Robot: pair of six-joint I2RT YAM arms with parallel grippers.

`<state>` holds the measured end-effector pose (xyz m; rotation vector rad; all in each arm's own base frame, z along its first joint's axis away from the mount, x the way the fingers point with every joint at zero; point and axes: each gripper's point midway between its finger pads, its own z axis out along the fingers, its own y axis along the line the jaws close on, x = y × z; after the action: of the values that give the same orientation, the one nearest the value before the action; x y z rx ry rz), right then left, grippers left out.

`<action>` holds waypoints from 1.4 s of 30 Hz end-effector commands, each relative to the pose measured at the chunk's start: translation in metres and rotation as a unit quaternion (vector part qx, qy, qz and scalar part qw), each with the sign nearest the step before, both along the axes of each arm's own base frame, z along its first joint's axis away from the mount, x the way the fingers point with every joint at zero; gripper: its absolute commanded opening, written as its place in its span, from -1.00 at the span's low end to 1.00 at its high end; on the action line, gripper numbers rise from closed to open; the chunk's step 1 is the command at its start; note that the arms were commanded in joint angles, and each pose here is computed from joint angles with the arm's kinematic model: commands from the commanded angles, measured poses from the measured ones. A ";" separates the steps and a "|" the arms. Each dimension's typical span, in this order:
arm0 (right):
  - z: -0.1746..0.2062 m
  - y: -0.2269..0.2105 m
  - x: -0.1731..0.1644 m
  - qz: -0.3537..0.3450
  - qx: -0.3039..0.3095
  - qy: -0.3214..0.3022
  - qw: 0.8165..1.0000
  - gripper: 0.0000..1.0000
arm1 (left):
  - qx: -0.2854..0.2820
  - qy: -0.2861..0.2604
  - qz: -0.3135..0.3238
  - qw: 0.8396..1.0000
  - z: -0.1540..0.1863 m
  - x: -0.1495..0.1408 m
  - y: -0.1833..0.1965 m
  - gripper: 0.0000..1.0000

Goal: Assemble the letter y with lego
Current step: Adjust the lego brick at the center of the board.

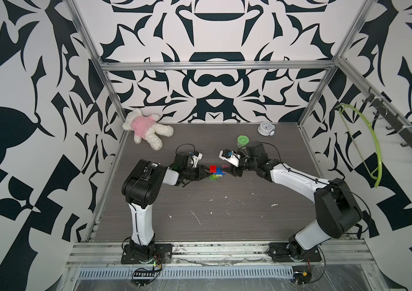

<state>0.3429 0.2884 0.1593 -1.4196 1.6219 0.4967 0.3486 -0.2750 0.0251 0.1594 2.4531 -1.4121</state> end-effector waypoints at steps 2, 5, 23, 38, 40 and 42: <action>-0.004 0.008 -0.003 0.028 -0.036 -0.002 0.999 0.23 | 0.233 0.221 0.073 0.944 -0.136 -0.083 0.083 -0.08; -0.008 0.013 -0.003 0.038 -0.047 0.001 0.998 0.22 | 0.232 0.220 0.073 0.945 -0.136 -0.083 0.083 -0.07; -0.030 0.019 0.004 0.071 -0.104 0.027 0.992 0.19 | 0.232 0.221 0.073 0.944 -0.136 -0.083 0.083 -0.08; -0.048 0.021 0.010 0.084 -0.137 0.060 0.985 0.13 | 0.232 0.222 0.073 0.944 -0.136 -0.083 0.083 -0.08; -0.051 0.020 0.011 0.084 -0.141 0.062 0.985 0.13 | 0.232 0.223 0.073 0.944 -0.136 -0.083 0.083 -0.08; -0.052 0.021 0.012 0.084 -0.143 0.061 0.984 0.13 | 0.232 0.222 0.073 0.944 -0.136 -0.083 0.083 -0.08</action>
<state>0.3513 0.3059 0.0938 -1.7698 1.7644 0.4836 0.3485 -0.2749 0.0251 0.1592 2.4535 -1.4120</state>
